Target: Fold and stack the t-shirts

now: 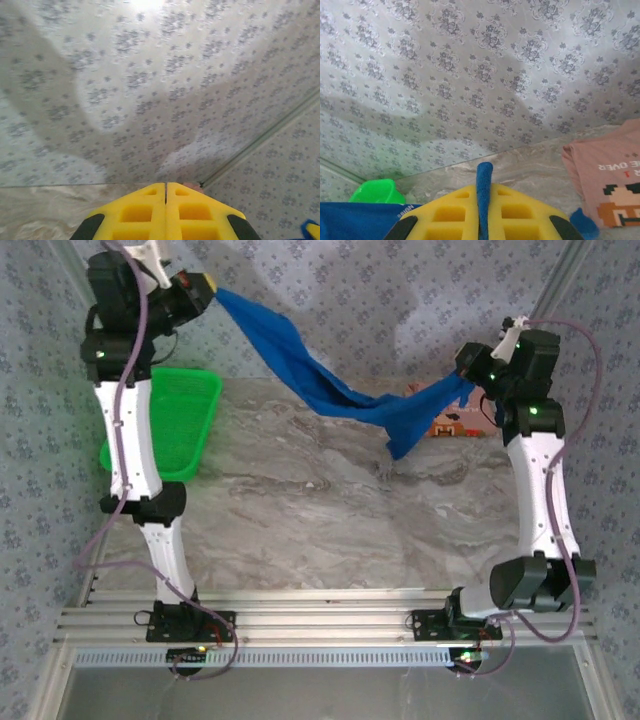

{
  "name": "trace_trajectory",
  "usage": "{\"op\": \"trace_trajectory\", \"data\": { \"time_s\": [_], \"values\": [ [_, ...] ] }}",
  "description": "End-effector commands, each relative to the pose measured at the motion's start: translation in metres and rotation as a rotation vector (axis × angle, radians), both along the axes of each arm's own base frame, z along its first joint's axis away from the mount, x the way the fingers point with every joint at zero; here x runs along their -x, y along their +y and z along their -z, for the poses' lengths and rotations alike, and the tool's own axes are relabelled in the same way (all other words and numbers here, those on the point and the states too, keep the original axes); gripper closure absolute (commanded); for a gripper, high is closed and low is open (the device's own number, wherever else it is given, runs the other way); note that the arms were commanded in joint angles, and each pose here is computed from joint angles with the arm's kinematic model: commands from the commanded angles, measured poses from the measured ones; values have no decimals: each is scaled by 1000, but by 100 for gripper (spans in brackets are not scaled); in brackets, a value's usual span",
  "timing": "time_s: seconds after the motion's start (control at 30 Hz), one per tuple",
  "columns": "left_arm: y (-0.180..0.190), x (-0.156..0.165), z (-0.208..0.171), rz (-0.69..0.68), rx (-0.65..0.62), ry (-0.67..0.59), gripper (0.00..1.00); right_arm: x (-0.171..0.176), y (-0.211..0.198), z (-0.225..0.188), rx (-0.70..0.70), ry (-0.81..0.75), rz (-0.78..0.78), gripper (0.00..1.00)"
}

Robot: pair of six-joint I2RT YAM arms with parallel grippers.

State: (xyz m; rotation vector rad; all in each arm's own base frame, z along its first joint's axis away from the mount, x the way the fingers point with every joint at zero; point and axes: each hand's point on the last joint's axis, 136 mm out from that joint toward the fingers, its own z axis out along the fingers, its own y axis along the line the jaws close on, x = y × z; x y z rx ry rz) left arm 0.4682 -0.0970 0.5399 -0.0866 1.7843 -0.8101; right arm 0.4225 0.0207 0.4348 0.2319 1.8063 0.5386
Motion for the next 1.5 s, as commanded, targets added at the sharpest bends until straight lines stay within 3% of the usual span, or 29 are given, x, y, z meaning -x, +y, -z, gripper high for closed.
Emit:
{"op": "trace_trajectory", "data": {
  "time_s": [0.0,0.13,0.27,0.5,0.7,0.77,1.0,1.1,1.3,1.47],
  "values": [
    [23,23,35,-48,-103,146,100,31,-5,18,114,12,9,100],
    [56,36,91,-151,-171,341,100,67,4,81,133,117,-25,100],
    [64,53,185,-190,-143,531,100,112,12,188,26,365,-13,100],
    [69,105,320,-245,-84,804,100,195,35,304,-178,649,34,100],
    [68,122,374,-251,-79,901,100,226,32,343,-230,794,118,100],
    [67,122,375,-247,-74,895,100,230,31,350,-225,848,128,84],
    [58,122,369,-187,-71,851,100,201,27,321,-138,830,113,38],
    [54,127,366,-158,-89,826,100,175,24,300,-58,799,84,27],
    [56,144,349,-145,-160,762,100,102,44,251,71,683,-71,21],
    [63,172,345,-178,-194,801,100,43,79,244,145,681,-209,21]
  ]
}}
